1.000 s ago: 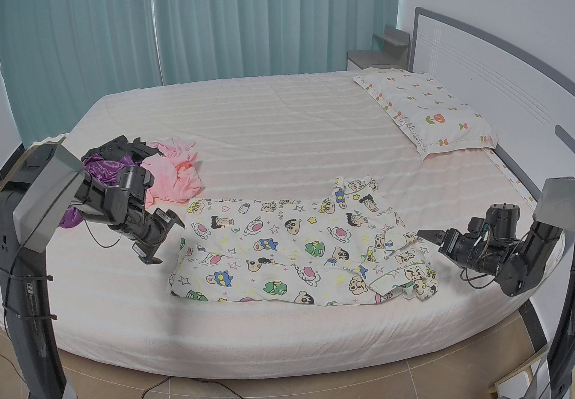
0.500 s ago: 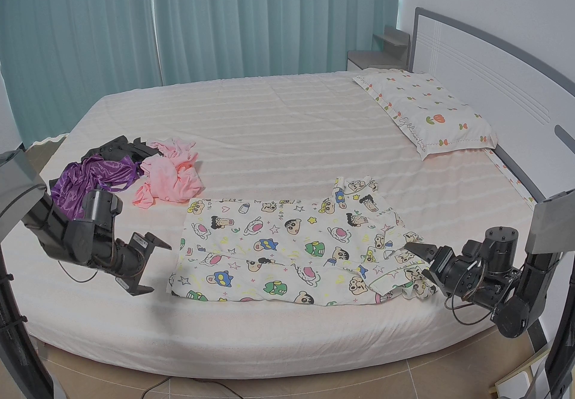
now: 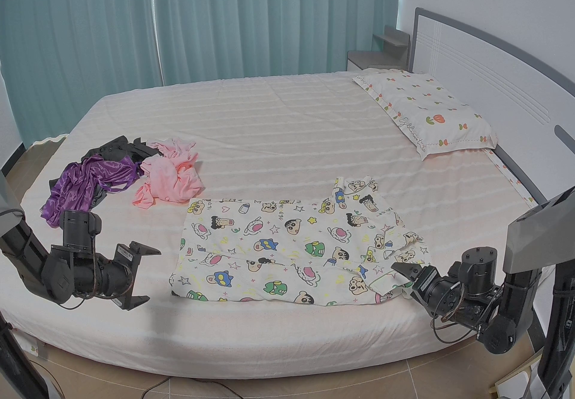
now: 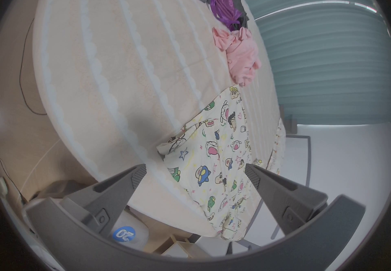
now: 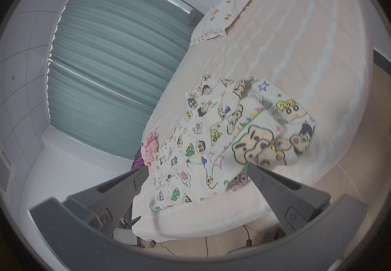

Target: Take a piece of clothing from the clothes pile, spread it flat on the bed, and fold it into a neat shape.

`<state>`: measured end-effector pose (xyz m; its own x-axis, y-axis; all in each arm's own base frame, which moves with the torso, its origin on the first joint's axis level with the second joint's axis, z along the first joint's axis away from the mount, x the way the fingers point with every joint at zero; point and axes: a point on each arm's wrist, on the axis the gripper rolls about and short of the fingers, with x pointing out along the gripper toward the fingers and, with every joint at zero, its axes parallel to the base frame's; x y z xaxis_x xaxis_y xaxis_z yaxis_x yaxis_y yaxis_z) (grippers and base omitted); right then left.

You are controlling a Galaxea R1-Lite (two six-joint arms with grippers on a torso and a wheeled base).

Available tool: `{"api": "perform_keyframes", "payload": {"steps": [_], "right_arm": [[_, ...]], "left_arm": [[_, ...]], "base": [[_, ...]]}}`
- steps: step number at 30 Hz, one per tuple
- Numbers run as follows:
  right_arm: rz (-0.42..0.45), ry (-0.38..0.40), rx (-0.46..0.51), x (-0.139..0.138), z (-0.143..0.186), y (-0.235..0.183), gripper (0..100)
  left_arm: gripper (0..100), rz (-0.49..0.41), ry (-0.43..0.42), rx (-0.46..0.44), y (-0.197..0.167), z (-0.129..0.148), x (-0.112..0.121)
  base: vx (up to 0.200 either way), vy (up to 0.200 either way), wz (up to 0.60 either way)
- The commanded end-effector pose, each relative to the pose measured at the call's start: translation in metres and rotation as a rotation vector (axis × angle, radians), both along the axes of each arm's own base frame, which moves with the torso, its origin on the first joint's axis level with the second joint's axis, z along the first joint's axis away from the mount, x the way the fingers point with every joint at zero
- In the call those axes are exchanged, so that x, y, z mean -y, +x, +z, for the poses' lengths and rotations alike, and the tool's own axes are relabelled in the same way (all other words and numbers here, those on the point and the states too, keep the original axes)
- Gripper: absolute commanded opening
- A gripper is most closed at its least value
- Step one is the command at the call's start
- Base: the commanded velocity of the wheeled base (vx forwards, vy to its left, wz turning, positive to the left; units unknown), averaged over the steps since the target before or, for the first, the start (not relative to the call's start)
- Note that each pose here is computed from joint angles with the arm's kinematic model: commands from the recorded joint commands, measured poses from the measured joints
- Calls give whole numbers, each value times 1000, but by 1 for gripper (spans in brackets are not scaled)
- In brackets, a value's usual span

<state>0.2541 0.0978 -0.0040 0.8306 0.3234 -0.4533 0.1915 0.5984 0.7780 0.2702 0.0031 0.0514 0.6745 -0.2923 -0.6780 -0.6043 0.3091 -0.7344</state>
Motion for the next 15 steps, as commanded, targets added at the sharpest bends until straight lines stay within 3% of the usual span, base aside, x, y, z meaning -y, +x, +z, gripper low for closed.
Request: {"api": "perform_keyframes", "payload": {"steps": [1,15], "right_arm": [[-24,-21,-4,-1,-12,7,100],[-158,-34,-8,32,-20,24,100]], "left_arm": [[100,1,1,-1,-3,0,0],[100,2,5,-20,-5,-5,0]], "base": [[0,0,0],[0,0,0]]}}
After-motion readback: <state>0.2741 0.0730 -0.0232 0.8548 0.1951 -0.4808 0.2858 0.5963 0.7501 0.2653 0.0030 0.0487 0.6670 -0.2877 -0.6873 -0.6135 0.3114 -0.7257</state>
